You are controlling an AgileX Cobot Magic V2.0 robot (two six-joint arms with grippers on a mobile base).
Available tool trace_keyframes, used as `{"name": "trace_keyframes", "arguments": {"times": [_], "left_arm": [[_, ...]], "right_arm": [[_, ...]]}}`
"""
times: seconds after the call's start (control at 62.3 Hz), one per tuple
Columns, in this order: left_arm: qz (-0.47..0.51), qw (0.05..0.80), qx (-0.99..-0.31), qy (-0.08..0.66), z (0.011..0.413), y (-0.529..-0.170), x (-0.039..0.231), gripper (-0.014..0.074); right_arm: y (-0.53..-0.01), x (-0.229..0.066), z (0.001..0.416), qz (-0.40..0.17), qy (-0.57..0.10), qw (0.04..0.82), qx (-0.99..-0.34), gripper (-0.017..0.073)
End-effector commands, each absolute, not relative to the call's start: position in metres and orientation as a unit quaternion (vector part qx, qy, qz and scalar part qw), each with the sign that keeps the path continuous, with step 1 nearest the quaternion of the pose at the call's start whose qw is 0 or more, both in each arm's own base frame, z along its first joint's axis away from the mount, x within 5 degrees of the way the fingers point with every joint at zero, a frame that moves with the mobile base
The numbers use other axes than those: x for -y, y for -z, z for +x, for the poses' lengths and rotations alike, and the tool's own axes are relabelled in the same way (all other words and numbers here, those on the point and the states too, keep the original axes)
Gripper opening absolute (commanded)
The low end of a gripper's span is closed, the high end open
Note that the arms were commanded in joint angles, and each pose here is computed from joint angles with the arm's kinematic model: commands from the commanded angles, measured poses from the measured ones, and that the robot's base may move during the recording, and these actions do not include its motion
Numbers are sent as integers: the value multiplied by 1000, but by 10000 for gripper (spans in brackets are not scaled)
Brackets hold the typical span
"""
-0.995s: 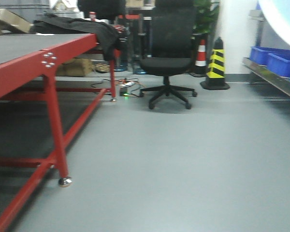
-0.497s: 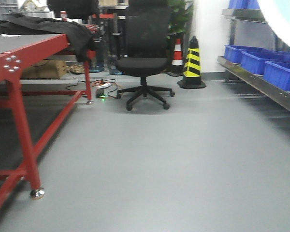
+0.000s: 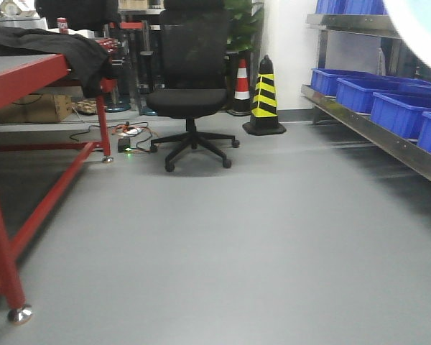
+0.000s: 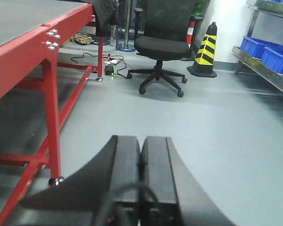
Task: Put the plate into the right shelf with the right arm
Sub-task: 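Drive past the red table toward the shelf of blue bins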
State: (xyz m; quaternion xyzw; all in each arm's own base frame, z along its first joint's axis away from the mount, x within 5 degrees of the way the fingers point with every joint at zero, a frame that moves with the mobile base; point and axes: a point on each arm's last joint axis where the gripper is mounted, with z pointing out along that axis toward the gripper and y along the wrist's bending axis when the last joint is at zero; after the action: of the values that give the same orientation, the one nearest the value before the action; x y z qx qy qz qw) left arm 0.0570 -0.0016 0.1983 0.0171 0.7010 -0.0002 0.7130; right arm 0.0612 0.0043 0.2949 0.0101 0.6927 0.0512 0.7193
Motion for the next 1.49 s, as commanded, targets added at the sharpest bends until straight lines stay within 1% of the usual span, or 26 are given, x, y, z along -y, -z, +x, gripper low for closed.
{"name": "trace_keyframes", "arguments": {"times": [0.0,1.476], "left_arm": [[7,744,-669,2,56,-203,1,-128],[7,744,-669,2,56,-203,1,-128]], "right_arm": [[-313,-3,60,18,-48,757,-652,54],[-313,-3,60,18,-48,757,-652,54]]}}
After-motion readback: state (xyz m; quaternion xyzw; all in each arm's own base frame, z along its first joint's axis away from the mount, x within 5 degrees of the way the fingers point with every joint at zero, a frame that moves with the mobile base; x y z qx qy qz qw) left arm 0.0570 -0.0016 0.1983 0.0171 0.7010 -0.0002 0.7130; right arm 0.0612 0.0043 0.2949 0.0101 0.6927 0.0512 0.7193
